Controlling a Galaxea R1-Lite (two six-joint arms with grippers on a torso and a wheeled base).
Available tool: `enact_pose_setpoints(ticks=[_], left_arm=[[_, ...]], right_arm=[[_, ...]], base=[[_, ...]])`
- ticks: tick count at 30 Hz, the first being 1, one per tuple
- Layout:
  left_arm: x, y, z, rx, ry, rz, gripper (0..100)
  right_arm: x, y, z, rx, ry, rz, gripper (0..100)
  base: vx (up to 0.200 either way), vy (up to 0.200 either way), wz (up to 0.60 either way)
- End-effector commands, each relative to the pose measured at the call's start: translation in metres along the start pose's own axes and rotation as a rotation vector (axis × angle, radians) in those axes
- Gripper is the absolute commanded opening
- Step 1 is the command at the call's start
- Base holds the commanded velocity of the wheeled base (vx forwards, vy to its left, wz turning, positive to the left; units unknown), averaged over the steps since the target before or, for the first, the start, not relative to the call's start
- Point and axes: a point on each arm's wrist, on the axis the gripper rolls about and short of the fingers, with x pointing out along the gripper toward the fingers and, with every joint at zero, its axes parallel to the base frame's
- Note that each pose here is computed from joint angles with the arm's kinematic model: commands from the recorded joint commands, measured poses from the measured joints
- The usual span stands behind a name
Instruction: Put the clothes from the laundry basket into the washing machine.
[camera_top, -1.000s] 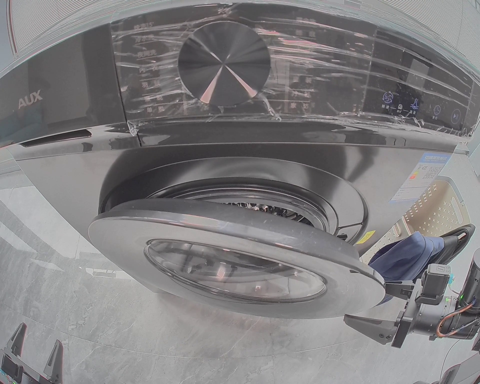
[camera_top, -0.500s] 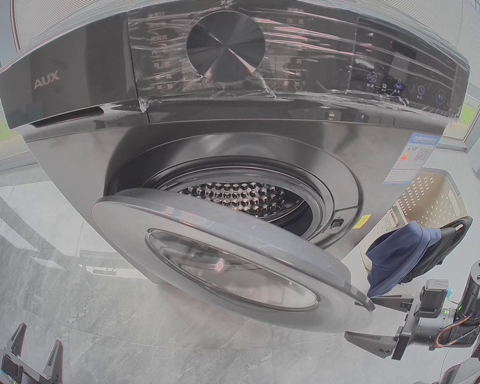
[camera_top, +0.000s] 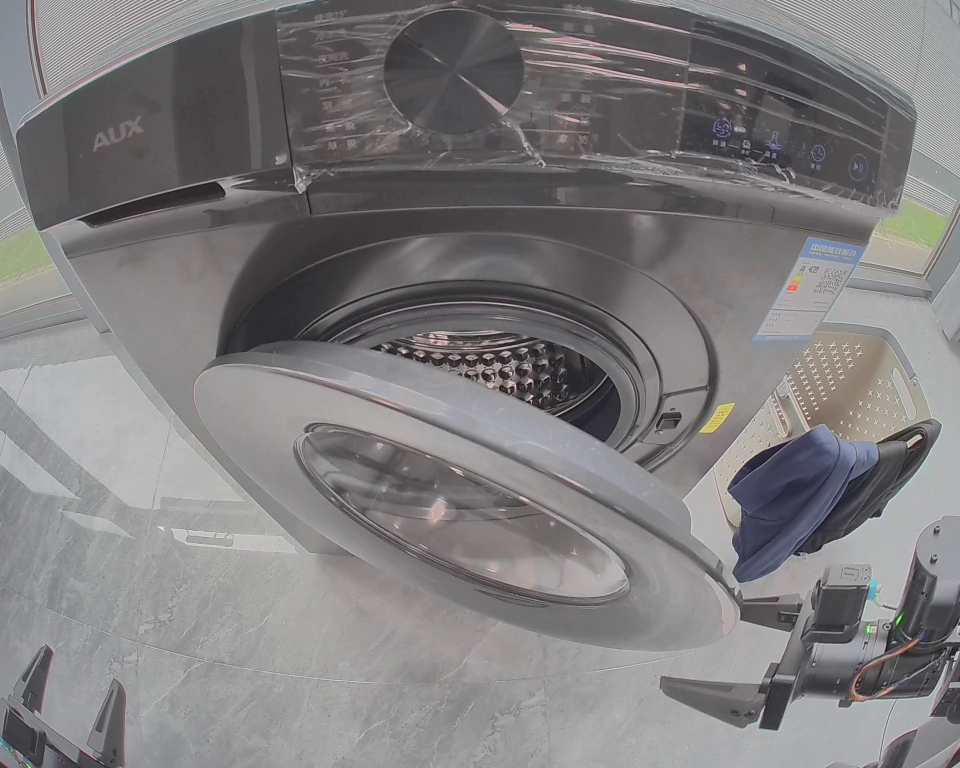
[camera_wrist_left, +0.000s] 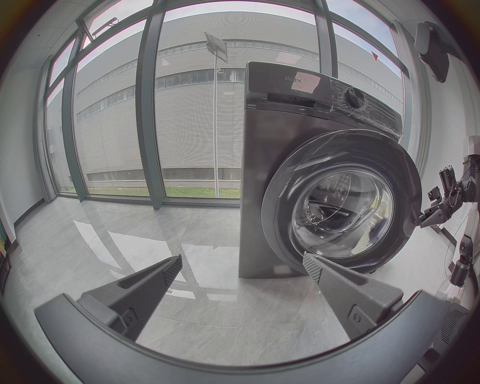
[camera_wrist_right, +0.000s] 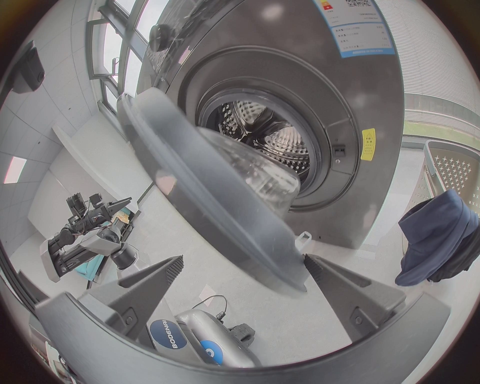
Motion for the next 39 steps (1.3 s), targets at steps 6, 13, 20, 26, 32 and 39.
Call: enact_pose_setpoints(ticks=[6,13,20,26,32,39], left_arm=[[0.0,0.0,-0.004,0.0,0.001,0.0,100],[0.0,0.0,-0.004,0.0,0.001,0.0,100],[0.0,0.0,-0.004,0.0,0.001,0.0,100],[0.0,0.0,-0.004,0.0,0.001,0.0,100],[0.0,0.0,-0.004,0.0,0.001,0.0,100],[0.0,0.0,-0.004,0.0,0.001,0.0,100]], right_arm=[[-0.014,-0.002,-0.026,-0.001,0.076,-0.007,100],[-0.031,-0.021,-0.04,0.06,0.13,-0.186,100],[-0.025,-0.046,-0.019,0.099,0.072,-0.338,100],[-0.011,-0.058,0.001,0.101,0.039,-0.38,100],[0.007,-0.059,0.006,0.093,0.072,-0.351,100],[0.008,-0.039,-0.003,0.053,0.11,-0.244,100]], base=[[0.0,0.0,0.0],[0.0,0.0,0.0],[0.0,0.0,0.0],[0.0,0.0,0.0],[0.0,0.0,0.0],[-0.086,0.0,0.0]])
